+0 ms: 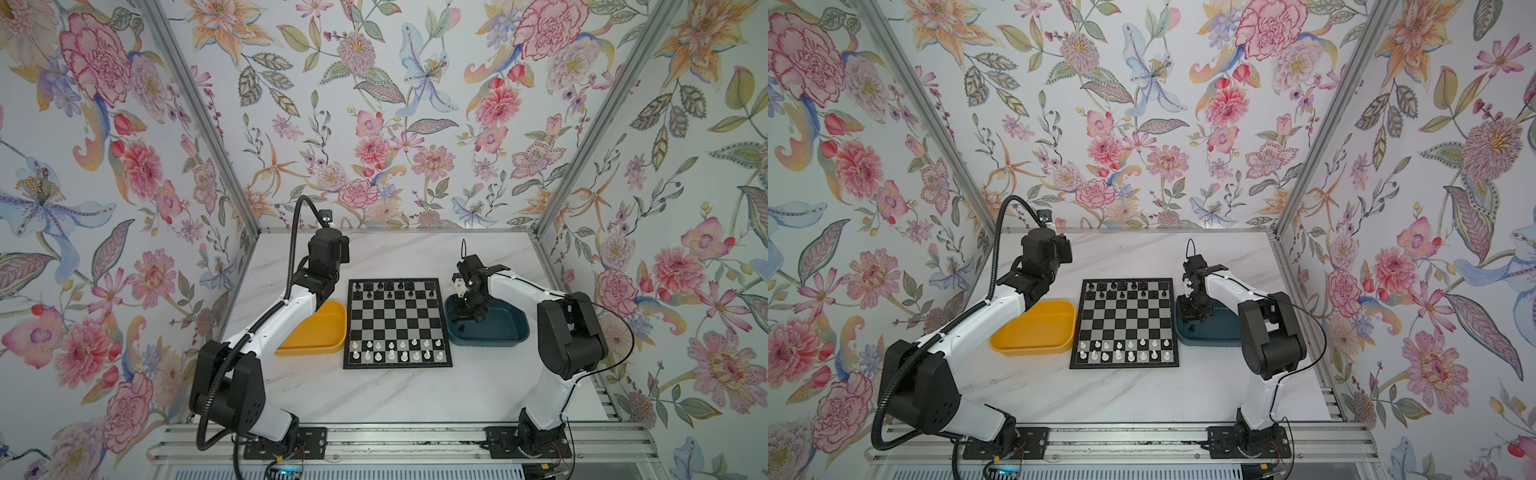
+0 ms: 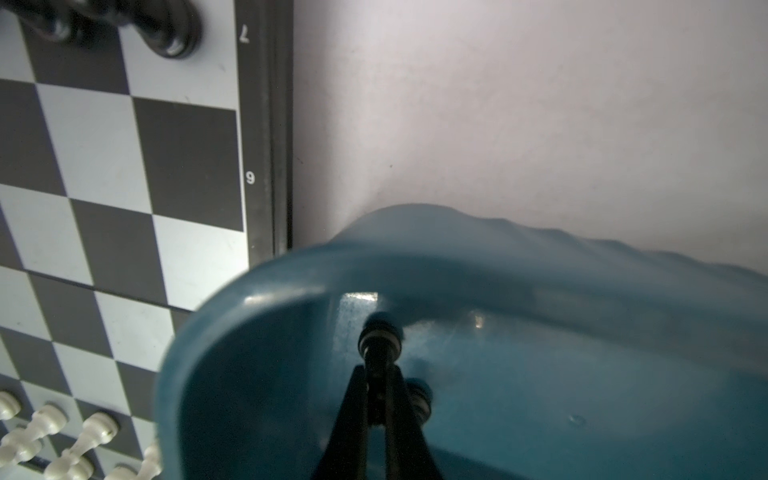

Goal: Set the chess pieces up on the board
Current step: 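Close the right gripper on a black piece in the teal tray, then lift the black piece with the right gripper and carry it over the far rows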

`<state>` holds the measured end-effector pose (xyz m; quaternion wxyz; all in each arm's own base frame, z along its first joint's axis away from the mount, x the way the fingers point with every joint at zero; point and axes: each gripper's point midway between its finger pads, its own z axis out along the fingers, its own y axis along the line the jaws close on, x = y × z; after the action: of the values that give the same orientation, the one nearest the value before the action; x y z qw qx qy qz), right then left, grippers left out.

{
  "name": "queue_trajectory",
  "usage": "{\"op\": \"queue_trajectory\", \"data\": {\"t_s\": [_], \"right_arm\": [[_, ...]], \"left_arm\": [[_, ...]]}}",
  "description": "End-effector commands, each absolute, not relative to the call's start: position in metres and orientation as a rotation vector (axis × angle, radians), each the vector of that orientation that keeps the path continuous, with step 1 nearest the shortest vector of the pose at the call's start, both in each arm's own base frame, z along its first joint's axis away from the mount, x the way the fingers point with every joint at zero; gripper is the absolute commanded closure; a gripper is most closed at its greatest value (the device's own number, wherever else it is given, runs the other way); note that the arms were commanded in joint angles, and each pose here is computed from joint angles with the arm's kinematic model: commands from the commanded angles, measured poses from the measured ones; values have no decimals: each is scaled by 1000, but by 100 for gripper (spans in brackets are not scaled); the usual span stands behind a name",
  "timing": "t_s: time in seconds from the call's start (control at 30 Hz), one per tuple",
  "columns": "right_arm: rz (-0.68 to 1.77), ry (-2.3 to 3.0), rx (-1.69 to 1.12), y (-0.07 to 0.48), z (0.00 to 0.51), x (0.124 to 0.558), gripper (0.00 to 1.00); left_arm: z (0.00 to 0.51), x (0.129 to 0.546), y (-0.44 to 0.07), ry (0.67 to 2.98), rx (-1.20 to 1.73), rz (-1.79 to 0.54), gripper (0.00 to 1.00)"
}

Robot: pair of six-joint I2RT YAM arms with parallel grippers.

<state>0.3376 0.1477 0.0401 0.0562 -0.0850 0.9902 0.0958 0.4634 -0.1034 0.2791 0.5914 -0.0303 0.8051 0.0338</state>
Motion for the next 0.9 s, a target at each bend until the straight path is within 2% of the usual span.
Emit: {"op": "queue_trajectory", "data": {"t_s": [0.0, 0.87], "right_arm": [[266, 3011, -249, 148, 39, 339, 98], [180, 2938, -205, 136, 115, 346, 100]], "left_arm": [[284, 463, -97, 1867, -91, 86, 64], [283, 456, -89, 1864, -80, 119, 64]]}}
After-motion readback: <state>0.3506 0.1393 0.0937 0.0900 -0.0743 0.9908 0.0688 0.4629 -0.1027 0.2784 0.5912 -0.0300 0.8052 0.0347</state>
